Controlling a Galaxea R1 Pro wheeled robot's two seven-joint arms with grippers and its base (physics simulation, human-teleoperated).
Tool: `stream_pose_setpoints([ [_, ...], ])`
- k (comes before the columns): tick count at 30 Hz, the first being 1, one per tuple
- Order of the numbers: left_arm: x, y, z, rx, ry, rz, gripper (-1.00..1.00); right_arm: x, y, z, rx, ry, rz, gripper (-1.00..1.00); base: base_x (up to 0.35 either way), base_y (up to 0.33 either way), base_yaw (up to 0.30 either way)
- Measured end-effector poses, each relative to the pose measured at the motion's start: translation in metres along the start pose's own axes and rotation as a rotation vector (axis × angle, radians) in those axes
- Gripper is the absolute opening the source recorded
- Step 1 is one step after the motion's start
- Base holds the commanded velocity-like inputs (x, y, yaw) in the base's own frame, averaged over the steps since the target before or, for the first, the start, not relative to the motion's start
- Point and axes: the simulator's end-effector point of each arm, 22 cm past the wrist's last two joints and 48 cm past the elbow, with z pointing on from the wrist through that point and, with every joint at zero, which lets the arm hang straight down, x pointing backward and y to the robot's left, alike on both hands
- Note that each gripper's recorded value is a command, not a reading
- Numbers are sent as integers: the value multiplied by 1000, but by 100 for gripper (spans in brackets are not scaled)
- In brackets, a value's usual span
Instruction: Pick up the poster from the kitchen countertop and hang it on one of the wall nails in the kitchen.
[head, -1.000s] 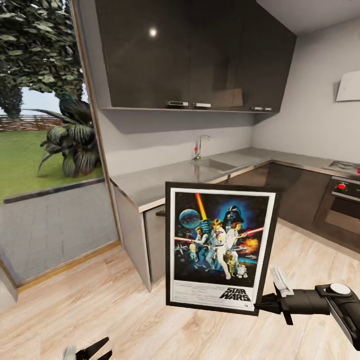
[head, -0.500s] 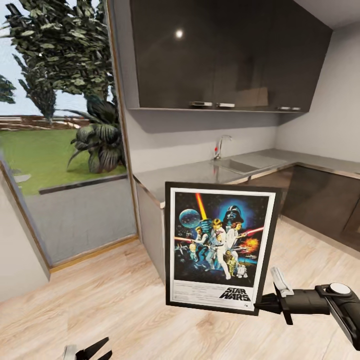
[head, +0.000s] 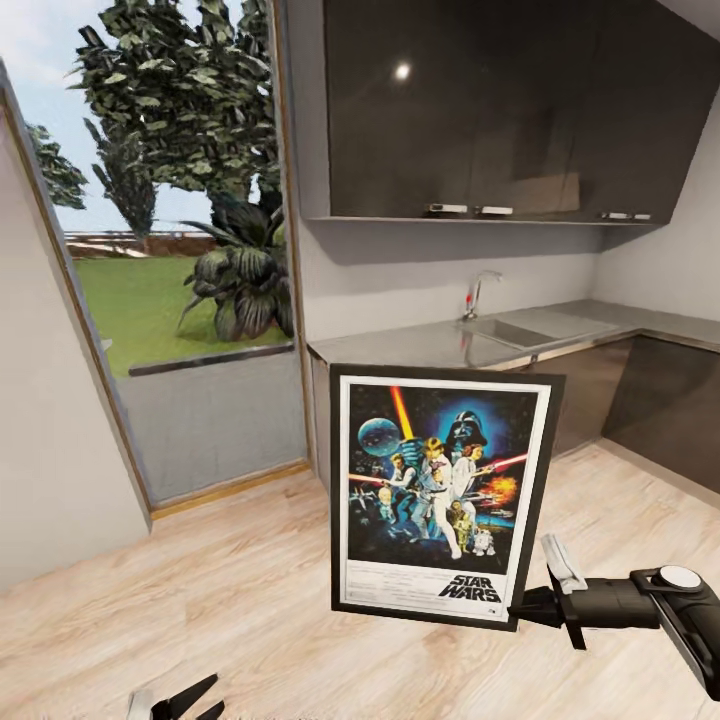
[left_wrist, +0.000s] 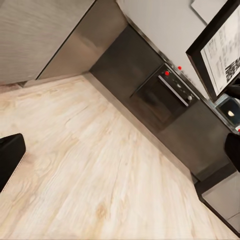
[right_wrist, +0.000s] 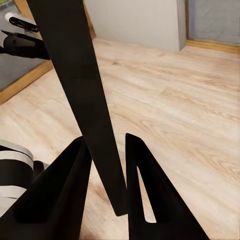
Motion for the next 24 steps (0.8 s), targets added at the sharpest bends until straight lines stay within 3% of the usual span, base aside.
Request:
stream_pose_setpoints([
  [9, -1, -1, 0, 0, -1, 0, 100, -1, 0, 0, 0, 0, 0, -100, -4, 3, 264],
  [24, -20, -17, 0, -1, -1, -2, 100, -23, 6, -10, 1, 0, 2, -100, 0, 0, 21],
])
